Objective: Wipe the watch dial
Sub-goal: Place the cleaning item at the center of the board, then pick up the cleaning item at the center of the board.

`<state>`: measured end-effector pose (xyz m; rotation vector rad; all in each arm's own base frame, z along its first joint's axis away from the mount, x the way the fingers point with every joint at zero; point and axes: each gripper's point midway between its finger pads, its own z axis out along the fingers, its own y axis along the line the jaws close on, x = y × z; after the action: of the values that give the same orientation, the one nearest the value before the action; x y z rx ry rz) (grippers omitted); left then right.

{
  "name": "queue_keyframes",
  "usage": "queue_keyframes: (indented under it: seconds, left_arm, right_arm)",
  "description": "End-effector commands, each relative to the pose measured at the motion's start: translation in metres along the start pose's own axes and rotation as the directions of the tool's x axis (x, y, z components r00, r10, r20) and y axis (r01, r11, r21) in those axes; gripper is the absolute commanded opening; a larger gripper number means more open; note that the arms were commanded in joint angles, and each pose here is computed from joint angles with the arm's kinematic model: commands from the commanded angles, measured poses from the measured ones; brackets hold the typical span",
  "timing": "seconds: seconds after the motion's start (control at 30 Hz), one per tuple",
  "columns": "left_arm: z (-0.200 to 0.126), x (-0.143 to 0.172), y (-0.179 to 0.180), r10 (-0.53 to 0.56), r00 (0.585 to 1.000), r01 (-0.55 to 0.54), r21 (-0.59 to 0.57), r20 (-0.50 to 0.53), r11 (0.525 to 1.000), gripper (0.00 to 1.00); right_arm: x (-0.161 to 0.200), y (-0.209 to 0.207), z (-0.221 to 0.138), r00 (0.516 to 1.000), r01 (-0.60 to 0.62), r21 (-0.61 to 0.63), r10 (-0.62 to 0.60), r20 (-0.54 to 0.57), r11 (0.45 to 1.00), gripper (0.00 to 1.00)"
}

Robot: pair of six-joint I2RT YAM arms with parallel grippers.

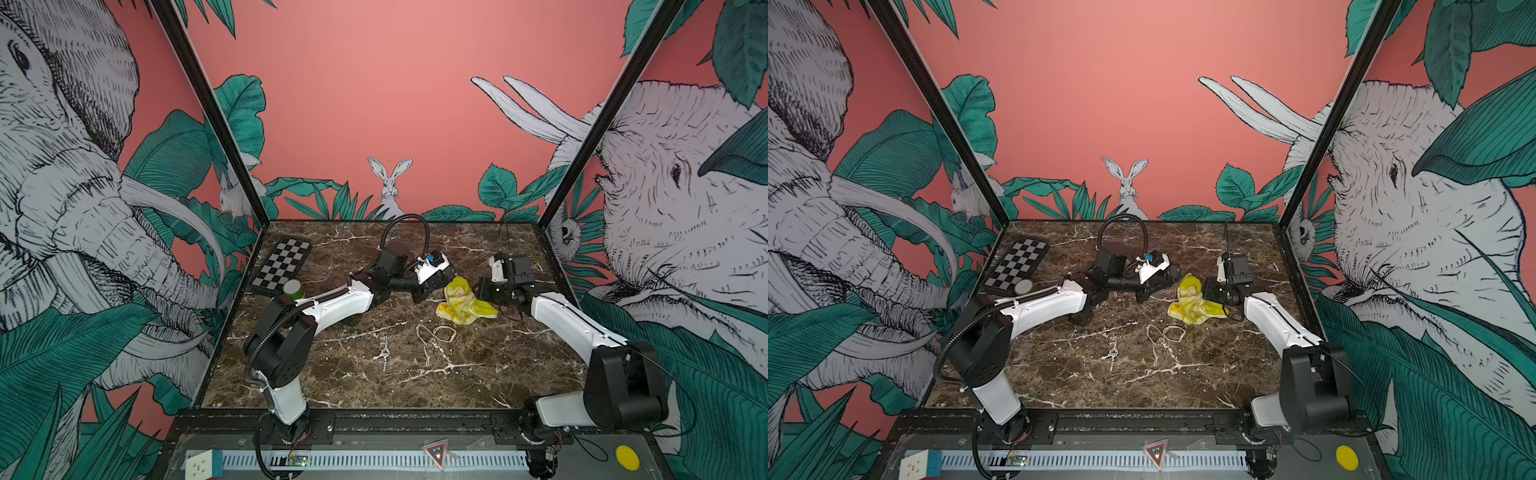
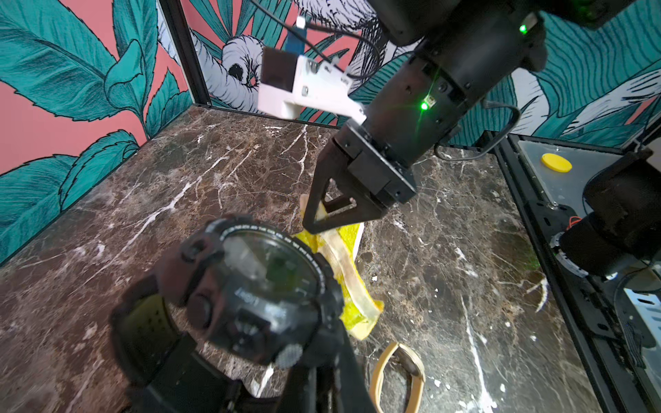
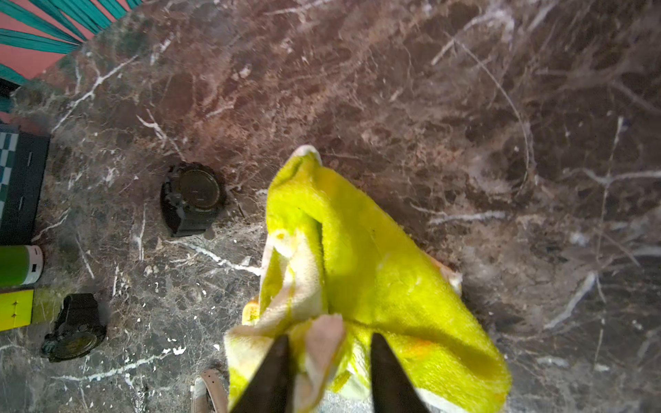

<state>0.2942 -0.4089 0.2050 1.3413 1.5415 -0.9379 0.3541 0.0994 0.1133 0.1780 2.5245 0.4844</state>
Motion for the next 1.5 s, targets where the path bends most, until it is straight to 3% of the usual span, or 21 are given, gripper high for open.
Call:
queue_keyframes:
  seconds: [0.0, 0.07, 0.27, 0.47, 0.97, 1.07, 1.2, 1.27, 1.33, 1.47]
  left_arm:
    - [-0.016, -0.017, -0.003, 0.040, 0.998, -0.039, -0.032, 0.049, 0.999, 0.00]
    - [-0.020, -0.013, -0.005, 0.040, 0.998, -0.039, -0.042, 0.041, 0.998, 0.00]
    - [-0.029, -0.006, -0.007, 0.036, 0.999, -0.033, -0.057, 0.041, 0.998, 0.00]
    - [-0.032, -0.001, -0.011, 0.029, 0.999, -0.026, -0.054, 0.043, 0.998, 0.00]
    - [-0.032, 0.004, -0.009, 0.017, 0.999, -0.015, -0.060, 0.031, 0.998, 0.00]
    - [-0.031, 0.005, -0.008, 0.015, 1.000, -0.013, -0.060, 0.026, 0.998, 0.00]
    - [-0.027, 0.010, -0.005, 0.016, 1.000, -0.016, -0.055, 0.017, 0.998, 0.00]
    - [-0.024, 0.014, -0.003, 0.018, 1.000, -0.018, -0.053, 0.015, 0.998, 0.00]
    - [-0.019, 0.015, -0.001, 0.015, 1.000, -0.015, -0.037, 0.015, 0.999, 0.00]
    - [-0.007, 0.013, 0.003, 0.007, 1.000, -0.007, 0.008, 0.000, 1.000, 0.00]
  right_arm:
    - [-0.003, -0.005, -0.008, 1.000, -0.011, 0.034, 0.011, 0.017, 0.999, 0.59]
    - [-0.002, -0.006, -0.015, 1.000, -0.003, 0.043, 0.002, 0.024, 0.999, 0.66]
    - [0.004, 0.005, -0.036, 0.999, 0.016, 0.015, -0.017, 0.034, 1.000, 0.69]
    - [0.017, 0.013, -0.030, 1.000, 0.001, -0.017, -0.001, 0.006, 1.000, 0.80]
    - [0.015, 0.039, 0.028, 0.997, -0.003, -0.110, -0.005, -0.071, 0.994, 0.77]
    - [0.016, 0.041, 0.038, 0.996, -0.007, -0.127, -0.004, -0.090, 0.992, 0.67]
    - [0.011, 0.042, 0.030, 0.998, -0.003, -0.127, -0.005, -0.061, 0.992, 0.21]
    - [0.006, 0.042, 0.017, 1.000, 0.015, -0.122, -0.018, -0.023, 0.992, 0.07]
    - [-0.001, 0.042, 0.000, 0.999, 0.038, -0.126, -0.036, 0.017, 0.991, 0.00]
    - [-0.011, 0.049, -0.034, 0.993, 0.091, -0.165, -0.076, 0.094, 0.982, 0.00]
